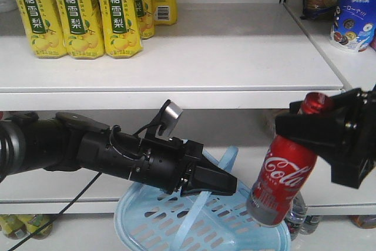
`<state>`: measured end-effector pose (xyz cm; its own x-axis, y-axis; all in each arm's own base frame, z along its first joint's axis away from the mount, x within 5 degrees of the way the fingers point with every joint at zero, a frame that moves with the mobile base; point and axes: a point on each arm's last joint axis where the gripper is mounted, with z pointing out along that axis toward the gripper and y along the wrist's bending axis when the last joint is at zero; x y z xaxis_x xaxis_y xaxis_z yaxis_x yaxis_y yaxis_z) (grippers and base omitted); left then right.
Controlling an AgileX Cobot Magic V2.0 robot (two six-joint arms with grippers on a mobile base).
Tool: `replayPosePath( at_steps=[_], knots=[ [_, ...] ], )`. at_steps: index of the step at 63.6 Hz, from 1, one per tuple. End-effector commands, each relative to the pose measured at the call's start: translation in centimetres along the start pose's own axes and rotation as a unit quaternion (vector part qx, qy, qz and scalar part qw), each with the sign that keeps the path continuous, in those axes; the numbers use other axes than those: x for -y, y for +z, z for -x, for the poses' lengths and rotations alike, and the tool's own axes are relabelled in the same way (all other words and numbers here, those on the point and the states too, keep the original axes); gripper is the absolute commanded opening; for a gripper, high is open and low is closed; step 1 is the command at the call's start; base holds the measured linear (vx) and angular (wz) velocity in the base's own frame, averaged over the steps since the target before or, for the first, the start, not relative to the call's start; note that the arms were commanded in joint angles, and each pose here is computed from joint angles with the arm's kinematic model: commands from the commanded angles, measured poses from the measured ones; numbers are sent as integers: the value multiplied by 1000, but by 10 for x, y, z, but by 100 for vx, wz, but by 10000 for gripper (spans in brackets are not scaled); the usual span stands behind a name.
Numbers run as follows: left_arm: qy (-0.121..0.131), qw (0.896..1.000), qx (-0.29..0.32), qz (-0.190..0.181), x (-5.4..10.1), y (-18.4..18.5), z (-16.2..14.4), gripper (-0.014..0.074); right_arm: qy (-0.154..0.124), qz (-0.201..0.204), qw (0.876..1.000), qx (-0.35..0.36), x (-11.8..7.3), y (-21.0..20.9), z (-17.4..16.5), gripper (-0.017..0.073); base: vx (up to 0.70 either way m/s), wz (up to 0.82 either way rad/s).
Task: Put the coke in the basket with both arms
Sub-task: 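Lift the bottle off the shelf and lower it toward the basket, then lower the bottle into the basket and open the right gripper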
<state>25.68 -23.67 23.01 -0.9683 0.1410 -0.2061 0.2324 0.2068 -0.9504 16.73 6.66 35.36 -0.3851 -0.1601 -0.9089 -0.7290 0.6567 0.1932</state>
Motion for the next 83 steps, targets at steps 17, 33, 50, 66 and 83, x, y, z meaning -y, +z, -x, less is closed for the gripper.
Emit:
replayPosePath(
  at_steps=[17,33,50,66,83],
  knots=[
    [6,997,54,-57,29,-8,11,-6,72,3,997,11,4,12,-37,-5,0,0],
    [6,997,54,-57,29,-8,11,-6,120,1,993,19,7,18,-55,0,0,0],
    [6,997,54,-57,29,-8,11,-6,161,-16,987,5,23,31,-63,25,0,0],
    [6,997,54,-57,29,-8,11,-6,194,-8,980,-49,45,55,-81,97,0,0],
    [6,997,54,-57,29,-8,11,-6,222,2,971,-90,62,75,-101,193,0,0]
  ],
)
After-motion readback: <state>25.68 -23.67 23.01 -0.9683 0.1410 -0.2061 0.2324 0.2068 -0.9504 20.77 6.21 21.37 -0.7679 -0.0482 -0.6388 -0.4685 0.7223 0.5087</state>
